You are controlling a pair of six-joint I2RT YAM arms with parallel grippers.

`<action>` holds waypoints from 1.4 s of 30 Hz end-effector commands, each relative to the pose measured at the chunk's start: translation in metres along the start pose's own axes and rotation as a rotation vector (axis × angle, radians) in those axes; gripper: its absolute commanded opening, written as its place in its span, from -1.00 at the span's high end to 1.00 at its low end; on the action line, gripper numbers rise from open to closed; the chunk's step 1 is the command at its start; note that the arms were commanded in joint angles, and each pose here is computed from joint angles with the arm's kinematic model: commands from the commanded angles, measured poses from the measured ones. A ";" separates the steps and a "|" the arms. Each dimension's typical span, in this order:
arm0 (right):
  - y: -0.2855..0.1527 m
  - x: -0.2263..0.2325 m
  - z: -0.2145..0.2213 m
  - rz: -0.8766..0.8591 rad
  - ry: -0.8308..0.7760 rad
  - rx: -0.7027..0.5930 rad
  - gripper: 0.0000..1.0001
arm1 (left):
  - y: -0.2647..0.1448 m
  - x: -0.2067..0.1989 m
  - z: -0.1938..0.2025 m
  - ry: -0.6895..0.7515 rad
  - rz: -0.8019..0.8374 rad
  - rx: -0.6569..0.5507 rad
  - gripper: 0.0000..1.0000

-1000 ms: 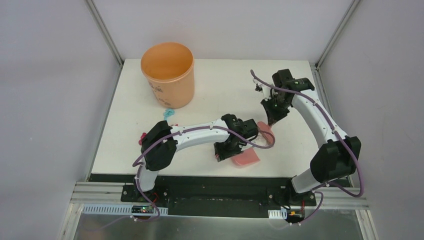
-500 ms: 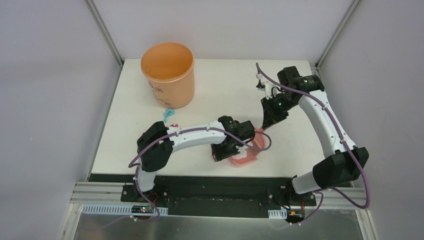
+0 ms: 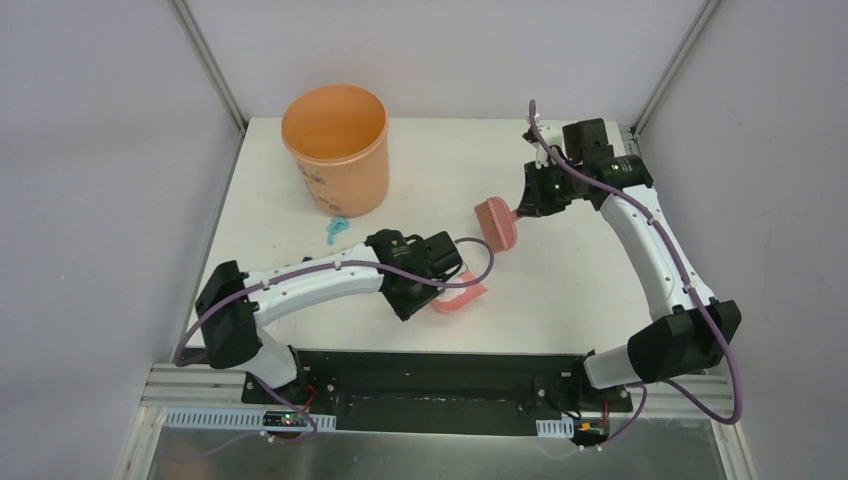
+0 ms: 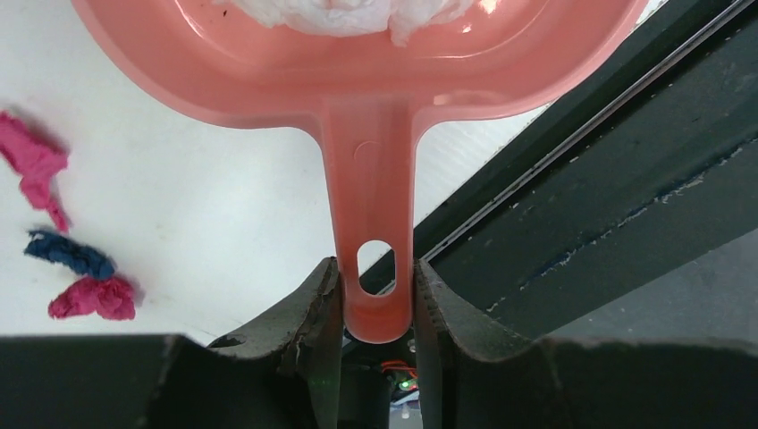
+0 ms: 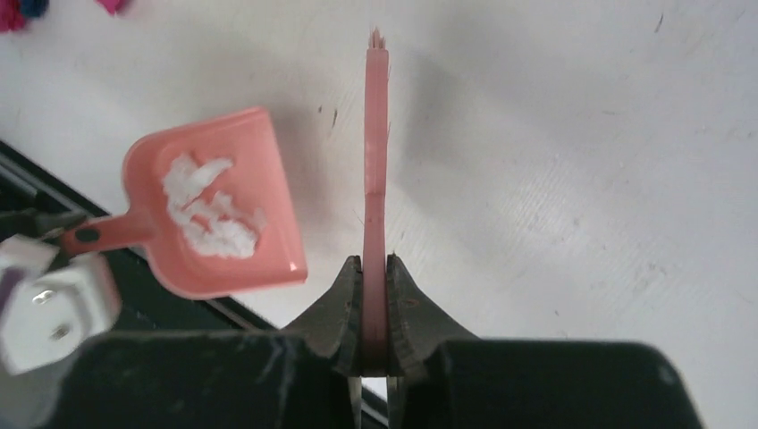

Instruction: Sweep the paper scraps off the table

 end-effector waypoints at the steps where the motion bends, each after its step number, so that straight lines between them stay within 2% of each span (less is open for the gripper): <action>1: 0.022 0.000 -0.033 -0.051 0.032 -0.313 1.00 | -0.039 0.008 0.015 -0.168 -0.083 -0.128 1.00; 4: 0.045 0.001 -0.040 -0.123 0.070 -0.371 1.00 | -0.062 0.011 0.033 -0.248 -0.146 -0.160 1.00; 7: 0.067 0.019 -0.048 -0.207 0.166 -0.329 1.00 | -0.083 0.009 0.052 -0.318 -0.150 -0.204 1.00; 10: 0.085 0.046 -0.053 -0.275 0.125 -0.300 1.00 | -0.102 0.005 0.069 -0.377 -0.129 -0.230 1.00; 20: 0.142 0.142 -0.038 -0.574 0.091 0.003 1.00 | -0.139 0.008 0.117 -0.511 -0.234 -0.279 1.00; 22: 0.150 0.161 -0.034 -0.611 0.118 0.038 1.00 | -0.142 0.008 0.123 -0.526 -0.232 -0.293 1.00; 26: 0.170 0.182 -0.043 -0.605 0.258 -0.027 1.00 | -0.144 0.008 0.129 -0.540 -0.248 -0.274 1.00; 30: 0.197 0.205 -0.055 -0.705 0.414 0.068 1.00 | -0.143 0.008 0.131 -0.542 -0.261 -0.258 1.00; 35: 0.237 0.217 -0.060 -0.673 0.542 0.095 1.00 | -0.145 0.009 0.129 -0.529 -0.265 -0.251 1.00; 39: 0.258 0.210 -0.051 -0.456 0.607 0.093 1.00 | -0.146 0.010 0.130 -0.530 -0.272 -0.247 1.00; 42: 0.261 0.201 -0.045 -0.371 0.617 0.080 1.00 | -0.145 0.010 0.131 -0.530 -0.278 -0.244 1.00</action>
Point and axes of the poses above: each gripper's point midway between its finger pads, its own y axis out along the fingers, its own x axis along the line the jaws close on, z = x × y, the point moved 9 cm from there along -y, back along the fingers, and after that the axes turned 13 degrees about y, right-handed, at the moved point
